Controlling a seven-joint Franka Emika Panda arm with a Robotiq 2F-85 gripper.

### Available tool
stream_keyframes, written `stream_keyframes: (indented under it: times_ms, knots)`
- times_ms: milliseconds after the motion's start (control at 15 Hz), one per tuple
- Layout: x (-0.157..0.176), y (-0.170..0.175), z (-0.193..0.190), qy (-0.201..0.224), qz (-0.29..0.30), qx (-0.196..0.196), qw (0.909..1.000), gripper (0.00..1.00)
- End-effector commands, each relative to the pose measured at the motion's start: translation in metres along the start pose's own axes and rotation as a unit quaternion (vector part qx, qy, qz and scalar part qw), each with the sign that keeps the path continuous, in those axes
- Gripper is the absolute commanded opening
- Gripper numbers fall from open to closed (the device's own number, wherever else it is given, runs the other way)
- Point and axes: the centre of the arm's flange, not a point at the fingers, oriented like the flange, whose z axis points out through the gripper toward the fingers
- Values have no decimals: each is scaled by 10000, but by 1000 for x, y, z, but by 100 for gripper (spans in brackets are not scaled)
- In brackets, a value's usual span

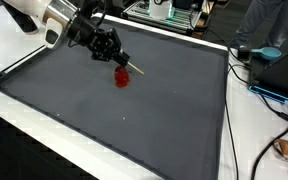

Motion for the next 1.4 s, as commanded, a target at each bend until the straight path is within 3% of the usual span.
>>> stream_keyframes:
  times_ms: [0,800,1333]
  knots:
    - [-2,9,7,196,38,115,9997,3]
    - [-3,16,-1,430,599,110,9972,3]
    - [-3,-5,-22,503,1317,-15,9900,3]
